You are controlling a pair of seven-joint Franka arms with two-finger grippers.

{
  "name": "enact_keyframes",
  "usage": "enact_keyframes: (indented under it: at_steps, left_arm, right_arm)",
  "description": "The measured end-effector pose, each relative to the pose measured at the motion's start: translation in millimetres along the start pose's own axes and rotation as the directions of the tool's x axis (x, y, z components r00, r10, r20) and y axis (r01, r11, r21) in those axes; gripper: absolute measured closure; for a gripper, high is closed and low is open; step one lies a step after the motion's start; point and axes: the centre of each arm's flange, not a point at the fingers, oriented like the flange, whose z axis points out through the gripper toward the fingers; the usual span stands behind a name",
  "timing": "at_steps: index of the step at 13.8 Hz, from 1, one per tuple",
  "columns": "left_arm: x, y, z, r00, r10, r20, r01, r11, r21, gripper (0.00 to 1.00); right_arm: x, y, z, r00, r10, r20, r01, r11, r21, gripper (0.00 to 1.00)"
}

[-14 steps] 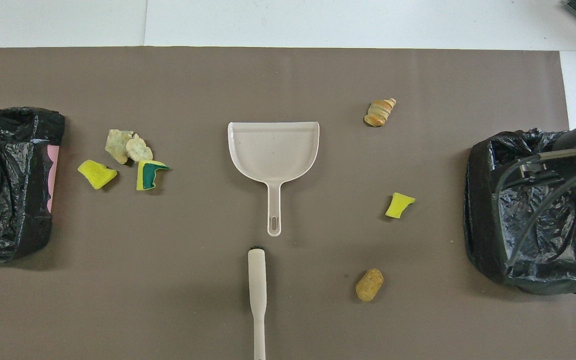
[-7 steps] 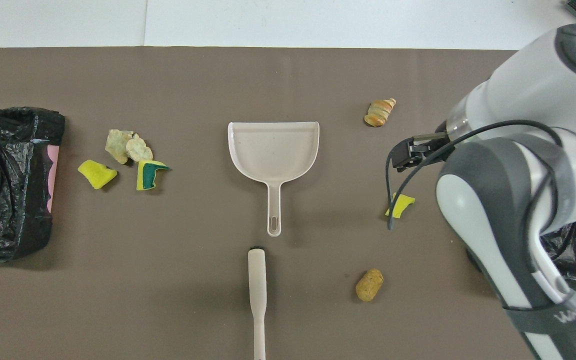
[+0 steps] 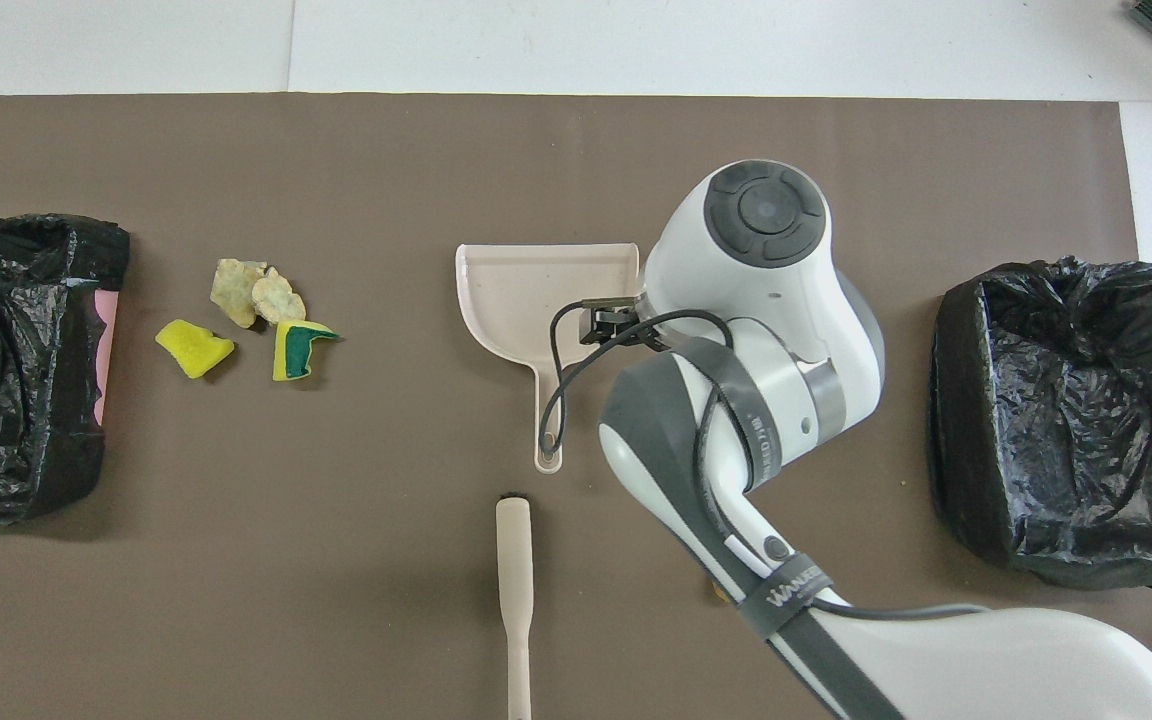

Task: Sweep and dump trash in bin
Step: 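Reach the right gripper to the beige dustpan handle and grasp it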

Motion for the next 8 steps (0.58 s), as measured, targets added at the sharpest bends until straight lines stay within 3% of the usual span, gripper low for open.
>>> enact_keyframes:
  at_steps: [3,8]
  left_arm:
    - [6,29,24,1.000,-0.008,0.015,0.008,1.000,0.006,0.00]
    - [4,39,35,1.000,0.003,0.029,-0.003,1.000,0.007,0.00]
  right_arm:
    - [-27,-48,26,1.000,0.026,-0.001,-0.026,1.000,-0.015,0.00]
    - [-41,-63,64,1.000,-0.001,0.014,0.002,0.999,-0.051,0.01]
